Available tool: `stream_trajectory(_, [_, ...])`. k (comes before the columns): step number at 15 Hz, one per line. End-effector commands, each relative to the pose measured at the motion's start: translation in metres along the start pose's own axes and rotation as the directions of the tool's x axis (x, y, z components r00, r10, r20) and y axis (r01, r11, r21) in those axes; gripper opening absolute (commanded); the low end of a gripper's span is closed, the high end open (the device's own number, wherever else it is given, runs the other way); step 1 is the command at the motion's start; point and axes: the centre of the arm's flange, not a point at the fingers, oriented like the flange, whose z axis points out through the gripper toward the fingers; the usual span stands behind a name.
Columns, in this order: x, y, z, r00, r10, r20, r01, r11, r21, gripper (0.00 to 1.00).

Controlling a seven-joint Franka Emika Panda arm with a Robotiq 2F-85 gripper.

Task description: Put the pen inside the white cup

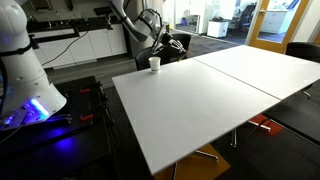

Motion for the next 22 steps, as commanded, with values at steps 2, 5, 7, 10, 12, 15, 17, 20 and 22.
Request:
stream_trajectory(2, [-0.019,-0.018,-0.043,0.999,-0.039,0.035,0.036,0.997,0.063,0.03])
stream_trajectory(5, [-0.029,-0.021,-0.044,0.998,-0.044,0.045,0.041,0.997,0.068,0.12])
stream_trajectory(7, [-0.029,-0.021,-0.043,0.998,-0.045,0.045,0.041,0.997,0.07,0.12])
stream_trajectory(10, [-0.028,-0.021,-0.042,0.999,-0.036,0.04,0.032,0.996,0.085,0.03])
stream_trajectory(12, [-0.032,-0.024,-0.053,0.999,-0.044,0.014,0.042,0.993,0.106,0.03])
stream_trajectory(15, [-0.04,-0.028,-0.07,0.997,-0.064,-0.037,0.068,0.99,0.122,0.03])
stream_trajectory(17, [-0.046,-0.032,-0.086,0.994,-0.081,-0.072,0.091,0.987,0.136,0.03])
stream_trajectory(20, [-0.057,-0.035,-0.112,0.991,-0.092,-0.098,0.106,0.983,0.15,0.03])
stream_trajectory(22, [-0.062,-0.034,-0.126,0.991,-0.089,-0.102,0.104,0.984,0.144,0.03])
